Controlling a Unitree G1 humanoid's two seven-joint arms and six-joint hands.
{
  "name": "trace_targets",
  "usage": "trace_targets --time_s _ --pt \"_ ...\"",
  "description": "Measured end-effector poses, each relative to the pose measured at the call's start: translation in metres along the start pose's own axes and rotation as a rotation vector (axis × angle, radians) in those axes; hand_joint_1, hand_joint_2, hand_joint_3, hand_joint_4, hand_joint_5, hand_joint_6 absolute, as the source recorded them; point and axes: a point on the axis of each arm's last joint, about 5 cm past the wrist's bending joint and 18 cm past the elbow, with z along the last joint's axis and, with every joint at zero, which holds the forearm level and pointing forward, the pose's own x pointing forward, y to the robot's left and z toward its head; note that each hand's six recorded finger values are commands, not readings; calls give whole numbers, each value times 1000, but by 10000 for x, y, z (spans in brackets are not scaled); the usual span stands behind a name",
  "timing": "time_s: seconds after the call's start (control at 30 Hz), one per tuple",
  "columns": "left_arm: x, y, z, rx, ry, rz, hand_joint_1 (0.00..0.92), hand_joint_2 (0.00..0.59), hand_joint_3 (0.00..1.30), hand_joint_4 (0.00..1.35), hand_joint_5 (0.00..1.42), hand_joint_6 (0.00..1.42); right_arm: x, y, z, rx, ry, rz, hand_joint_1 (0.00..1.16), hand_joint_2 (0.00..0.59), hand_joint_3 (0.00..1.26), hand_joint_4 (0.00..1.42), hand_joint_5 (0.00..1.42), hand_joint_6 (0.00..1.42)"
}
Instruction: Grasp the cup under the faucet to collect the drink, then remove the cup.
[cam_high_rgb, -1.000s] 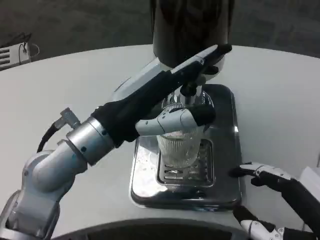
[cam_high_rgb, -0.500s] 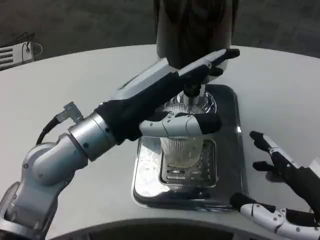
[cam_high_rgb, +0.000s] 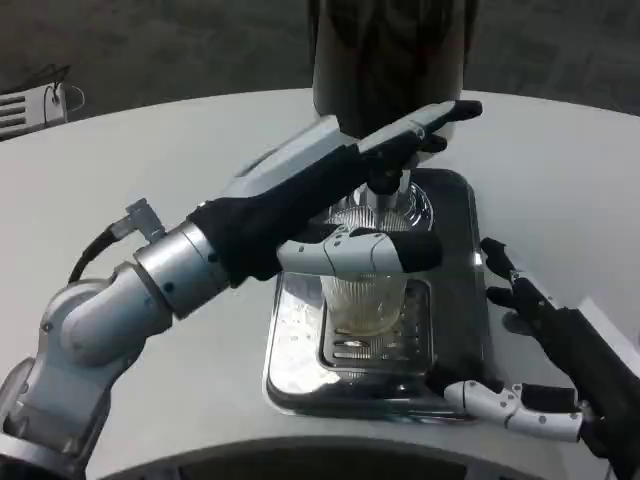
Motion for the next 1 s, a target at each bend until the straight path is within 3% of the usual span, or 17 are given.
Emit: trace_targets --time_s 0.3,0.6,1.0 --pt "-5 6 3 4 0 -1 0 0 61 0 100 157 147 58 -20 11 -20 -26 780 224 0 0 71 97" --pt "-15 20 8 11 1 -3 0 0 60 0 100 156 244 95 -44 21 -15 -31 781 224 0 0 50 66" --pt "-28 44 18 28 4 -13 0 0 60 0 100 156 396 158 -14 36 -46 -34 782 224 0 0 40 57"
